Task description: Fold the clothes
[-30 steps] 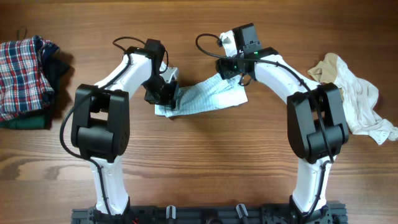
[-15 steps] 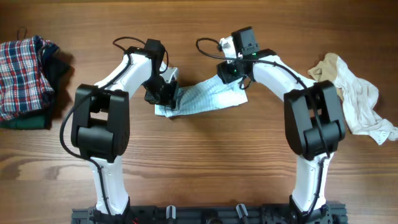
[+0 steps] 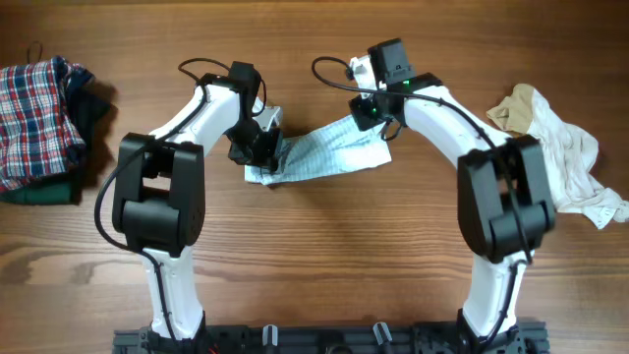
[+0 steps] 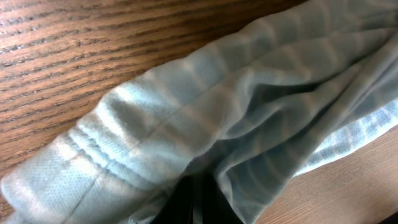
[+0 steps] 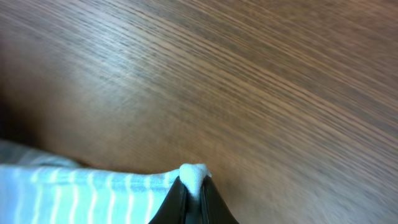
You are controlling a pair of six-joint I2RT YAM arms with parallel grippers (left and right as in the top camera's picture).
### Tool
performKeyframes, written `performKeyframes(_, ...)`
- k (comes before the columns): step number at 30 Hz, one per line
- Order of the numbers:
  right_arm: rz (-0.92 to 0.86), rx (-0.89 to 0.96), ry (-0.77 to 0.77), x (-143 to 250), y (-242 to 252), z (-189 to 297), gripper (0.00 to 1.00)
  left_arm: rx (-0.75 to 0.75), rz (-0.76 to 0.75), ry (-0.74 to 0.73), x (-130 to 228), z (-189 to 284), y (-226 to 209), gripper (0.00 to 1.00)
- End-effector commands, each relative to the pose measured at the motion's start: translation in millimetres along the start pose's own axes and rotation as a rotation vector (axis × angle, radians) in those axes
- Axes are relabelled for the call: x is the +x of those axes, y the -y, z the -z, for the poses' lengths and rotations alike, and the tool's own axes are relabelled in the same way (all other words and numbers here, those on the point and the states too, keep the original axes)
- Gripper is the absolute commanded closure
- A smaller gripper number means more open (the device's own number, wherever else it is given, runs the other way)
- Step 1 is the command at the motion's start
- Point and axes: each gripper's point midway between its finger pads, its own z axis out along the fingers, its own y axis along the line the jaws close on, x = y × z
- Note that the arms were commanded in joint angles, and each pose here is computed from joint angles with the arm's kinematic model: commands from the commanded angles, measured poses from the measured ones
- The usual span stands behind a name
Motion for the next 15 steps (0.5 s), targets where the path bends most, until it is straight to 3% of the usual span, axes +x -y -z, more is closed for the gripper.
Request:
performKeyframes(1,0.009,0.006,0.036,-14,-3,33,0.96,-0.003,0.004,0.005,3,3,2,0.92)
performKeyframes(10,-0.007,-0.007,-0.094,18,-7,35,0.96,-0.004,-0.007,0.005,3,3,2,0.92)
performKeyframes(15,0.076,0.003,0.014,-8,-4,34,0.96,-0.004,-0.007,0.006,2,3,2,0.91)
